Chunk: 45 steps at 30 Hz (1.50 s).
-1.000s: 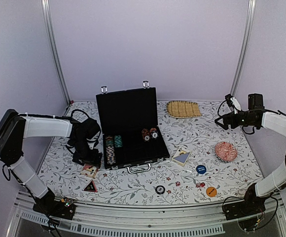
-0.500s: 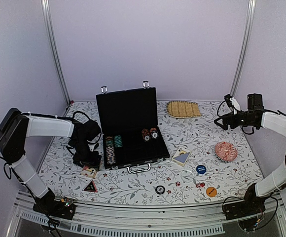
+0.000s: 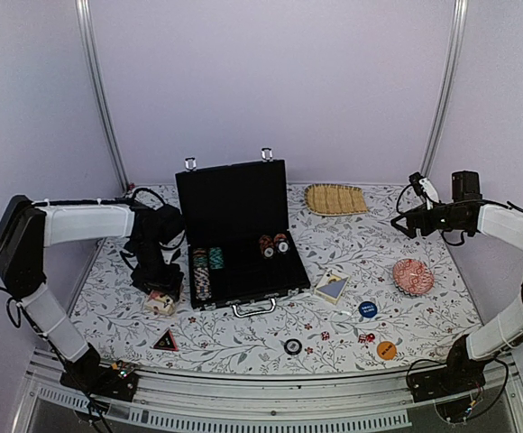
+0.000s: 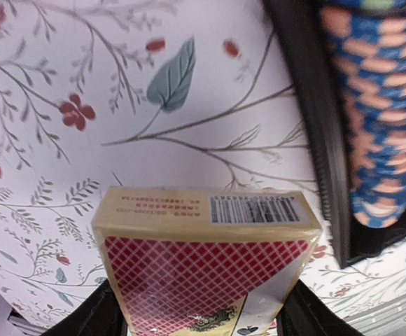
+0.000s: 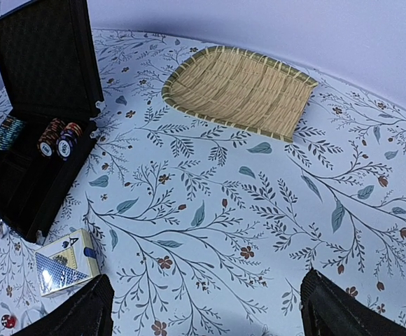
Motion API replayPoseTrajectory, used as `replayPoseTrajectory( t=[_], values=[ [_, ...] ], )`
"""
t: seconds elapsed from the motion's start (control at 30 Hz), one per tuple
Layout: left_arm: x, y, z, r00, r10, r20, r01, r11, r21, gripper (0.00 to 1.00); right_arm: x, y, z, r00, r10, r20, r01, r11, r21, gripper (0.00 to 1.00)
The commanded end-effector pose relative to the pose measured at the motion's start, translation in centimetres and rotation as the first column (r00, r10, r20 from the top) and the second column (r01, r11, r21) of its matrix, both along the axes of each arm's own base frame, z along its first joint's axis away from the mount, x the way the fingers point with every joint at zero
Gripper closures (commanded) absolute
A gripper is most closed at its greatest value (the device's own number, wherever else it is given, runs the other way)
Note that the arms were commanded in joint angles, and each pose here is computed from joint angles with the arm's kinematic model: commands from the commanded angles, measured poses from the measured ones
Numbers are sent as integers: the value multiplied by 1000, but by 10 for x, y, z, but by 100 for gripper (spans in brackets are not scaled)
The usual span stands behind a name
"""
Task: Pack up texas hold em set
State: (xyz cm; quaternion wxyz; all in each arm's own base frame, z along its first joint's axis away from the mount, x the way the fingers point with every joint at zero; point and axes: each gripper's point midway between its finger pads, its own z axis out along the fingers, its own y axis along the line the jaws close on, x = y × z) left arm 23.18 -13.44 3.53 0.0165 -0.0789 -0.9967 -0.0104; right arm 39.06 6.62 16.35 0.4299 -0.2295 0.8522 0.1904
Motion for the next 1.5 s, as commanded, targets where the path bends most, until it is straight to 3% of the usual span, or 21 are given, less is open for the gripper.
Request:
replayPoseTrajectory(
  t=[0.0,0.33,0.47,0.57,0.73,0.93,1.3,1.47],
  values=[
    [28,-15,57,987,-68,144,76,996,-46,37,0,4,2,1000,25,6,-25,1000,-10,7],
    [103,-84,111,858,-294,422,339,940,-34,41,-1,9,3,999,39,2,-39,999,-2,7],
    [116,-123,107,719,-509,474,547,835,68,40,-1,10,4,999,42,3,-42,999,1,7],
    [133,-138,98,649,-595,474,595,786,171,41,-2,11,4,999,46,2,-46,999,4,7],
    [154,-159,89,595,-647,477,630,744,224,41,-2,9,4,999,40,4,-40,999,-4,7],
    [164,-174,59,496,-758,424,696,639,328,41,-2,8,3,999,36,4,-35,999,-10,7],
    [167,-199,45,384,-828,408,750,537,386,40,-1,6,-3,1000,29,-8,-30,999,-25,7],
    [166,-204,34,364,-852,377,766,504,399,40,-2,6,-4,1000,29,-8,-30,999,-31,7]
  ],
)
